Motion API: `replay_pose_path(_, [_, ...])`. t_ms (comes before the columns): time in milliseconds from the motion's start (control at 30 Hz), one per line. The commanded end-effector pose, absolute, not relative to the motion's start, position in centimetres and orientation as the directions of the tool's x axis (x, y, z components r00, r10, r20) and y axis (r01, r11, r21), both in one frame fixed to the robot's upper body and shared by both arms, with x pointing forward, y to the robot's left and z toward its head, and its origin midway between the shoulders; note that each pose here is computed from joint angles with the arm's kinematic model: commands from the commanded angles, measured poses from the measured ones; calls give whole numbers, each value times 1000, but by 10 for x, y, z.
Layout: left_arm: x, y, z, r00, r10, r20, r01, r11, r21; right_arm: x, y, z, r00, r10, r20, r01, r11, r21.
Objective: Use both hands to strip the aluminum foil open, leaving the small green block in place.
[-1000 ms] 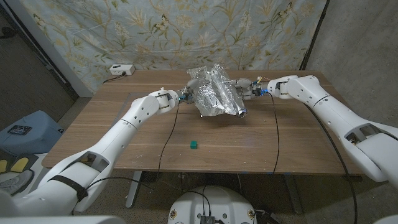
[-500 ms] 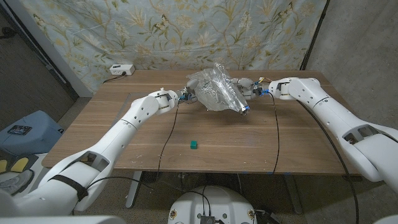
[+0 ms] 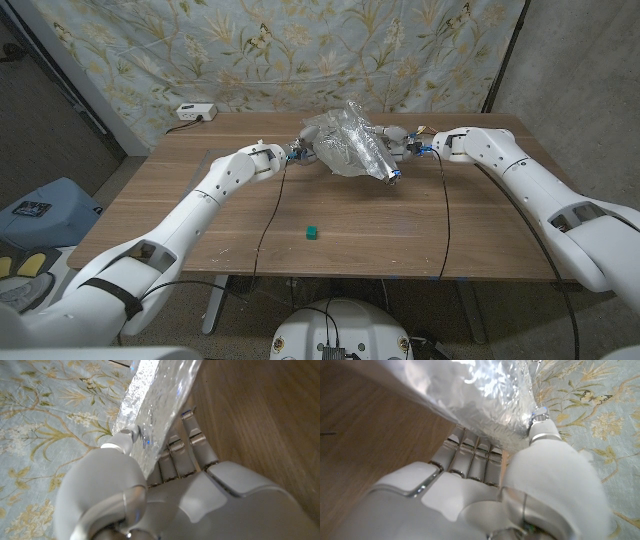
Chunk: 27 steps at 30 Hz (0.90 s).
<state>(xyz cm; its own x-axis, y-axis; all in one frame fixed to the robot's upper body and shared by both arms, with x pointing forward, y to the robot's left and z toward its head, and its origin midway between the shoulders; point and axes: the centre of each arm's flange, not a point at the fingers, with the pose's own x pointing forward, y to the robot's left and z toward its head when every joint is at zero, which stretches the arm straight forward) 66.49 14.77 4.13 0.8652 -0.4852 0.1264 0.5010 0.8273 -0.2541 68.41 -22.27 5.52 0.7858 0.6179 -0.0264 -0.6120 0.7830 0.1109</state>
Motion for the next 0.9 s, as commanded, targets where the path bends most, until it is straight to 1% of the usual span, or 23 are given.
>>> replay_pose_path(33, [667, 146, 42, 861, -494, 121, 508, 824, -252, 685, -223, 48, 769, 639, -19, -627, 760, 170])
replay_pose_path(567, [664, 140, 41, 863, -493, 111, 504, 829, -241, 684, -229, 39, 746, 666, 14, -654, 729, 202])
replay_pose_path(900, [657, 135, 43, 868, -486, 103, 497, 839, -221, 684, -232, 32, 709, 703, 59, -696, 683, 223])
